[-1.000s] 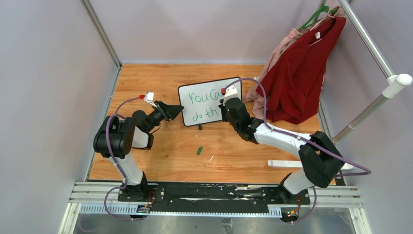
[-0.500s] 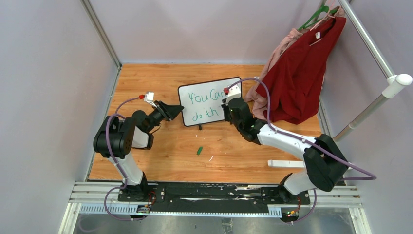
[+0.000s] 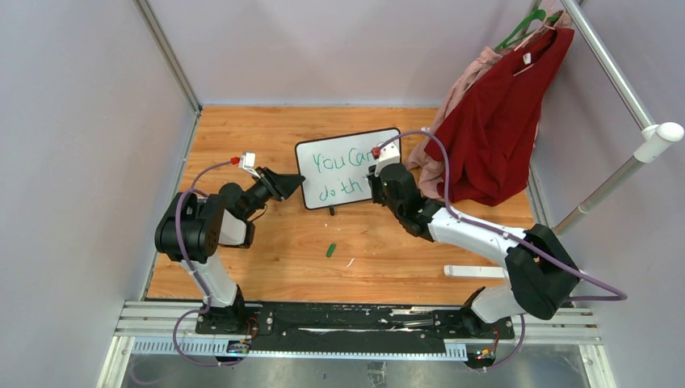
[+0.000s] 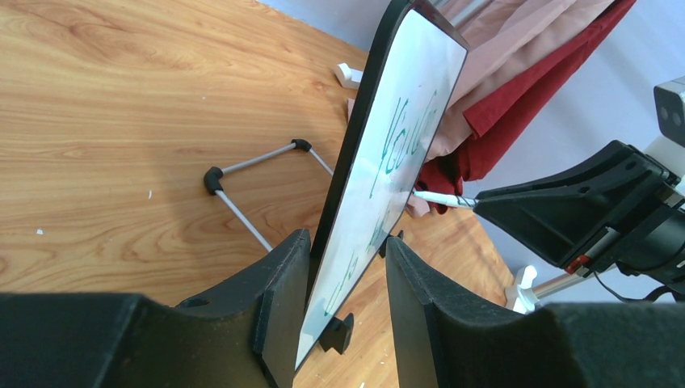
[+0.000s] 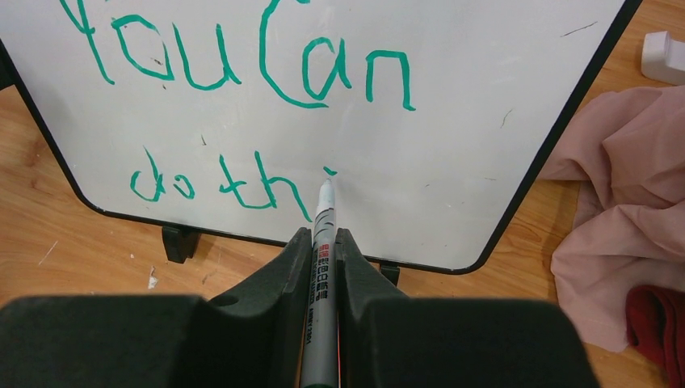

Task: Write a sentence on the whiteboard

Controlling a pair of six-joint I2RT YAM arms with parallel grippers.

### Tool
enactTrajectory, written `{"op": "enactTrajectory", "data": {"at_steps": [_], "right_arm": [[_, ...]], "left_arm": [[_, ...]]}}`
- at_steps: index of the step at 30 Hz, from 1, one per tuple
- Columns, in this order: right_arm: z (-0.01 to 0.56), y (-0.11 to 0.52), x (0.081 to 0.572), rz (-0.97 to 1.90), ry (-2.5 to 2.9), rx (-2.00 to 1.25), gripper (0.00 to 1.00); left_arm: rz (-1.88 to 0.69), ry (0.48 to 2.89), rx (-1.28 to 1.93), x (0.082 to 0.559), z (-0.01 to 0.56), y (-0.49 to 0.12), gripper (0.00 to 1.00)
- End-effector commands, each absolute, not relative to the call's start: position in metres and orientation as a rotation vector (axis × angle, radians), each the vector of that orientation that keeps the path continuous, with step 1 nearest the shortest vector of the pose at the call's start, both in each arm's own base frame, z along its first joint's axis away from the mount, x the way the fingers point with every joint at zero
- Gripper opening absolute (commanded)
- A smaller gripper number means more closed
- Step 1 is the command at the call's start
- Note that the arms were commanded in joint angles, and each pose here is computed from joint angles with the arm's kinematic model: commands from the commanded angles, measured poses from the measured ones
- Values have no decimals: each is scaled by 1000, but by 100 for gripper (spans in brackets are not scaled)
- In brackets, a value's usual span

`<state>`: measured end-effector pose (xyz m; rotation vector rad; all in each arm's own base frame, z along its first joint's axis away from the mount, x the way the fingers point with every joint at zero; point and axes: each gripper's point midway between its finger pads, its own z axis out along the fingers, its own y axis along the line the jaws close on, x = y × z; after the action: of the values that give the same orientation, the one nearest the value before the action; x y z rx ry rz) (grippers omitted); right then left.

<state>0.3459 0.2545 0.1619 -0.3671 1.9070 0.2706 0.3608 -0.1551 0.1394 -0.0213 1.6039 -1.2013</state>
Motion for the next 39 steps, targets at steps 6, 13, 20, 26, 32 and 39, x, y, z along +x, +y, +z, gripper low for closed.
{"op": "enactTrajectory", "data": {"at_steps": [6, 13, 20, 26, 32, 39], "right_arm": [[151, 258, 345, 276, 1932, -367, 0], [145, 258, 347, 264, 1946, -367, 0], [140, 257, 349, 244, 1954, -368, 0], [132, 255, 346, 238, 1968, -370, 0], [125, 253, 341, 240, 1988, -374, 0], [113, 249, 334, 243, 2021, -377, 0]], "left_arm": [[-1193, 1561, 33, 356, 150, -159, 45], [-1194, 1564, 33, 356, 150, -159, 45], [-1193, 1560, 34, 357, 151, -159, 45], [-1194, 1561, 34, 356, 151, -159, 45], [-1195, 1562, 32, 356, 150, -159, 45], [-1195, 1561, 33, 356, 150, -159, 45]]}}
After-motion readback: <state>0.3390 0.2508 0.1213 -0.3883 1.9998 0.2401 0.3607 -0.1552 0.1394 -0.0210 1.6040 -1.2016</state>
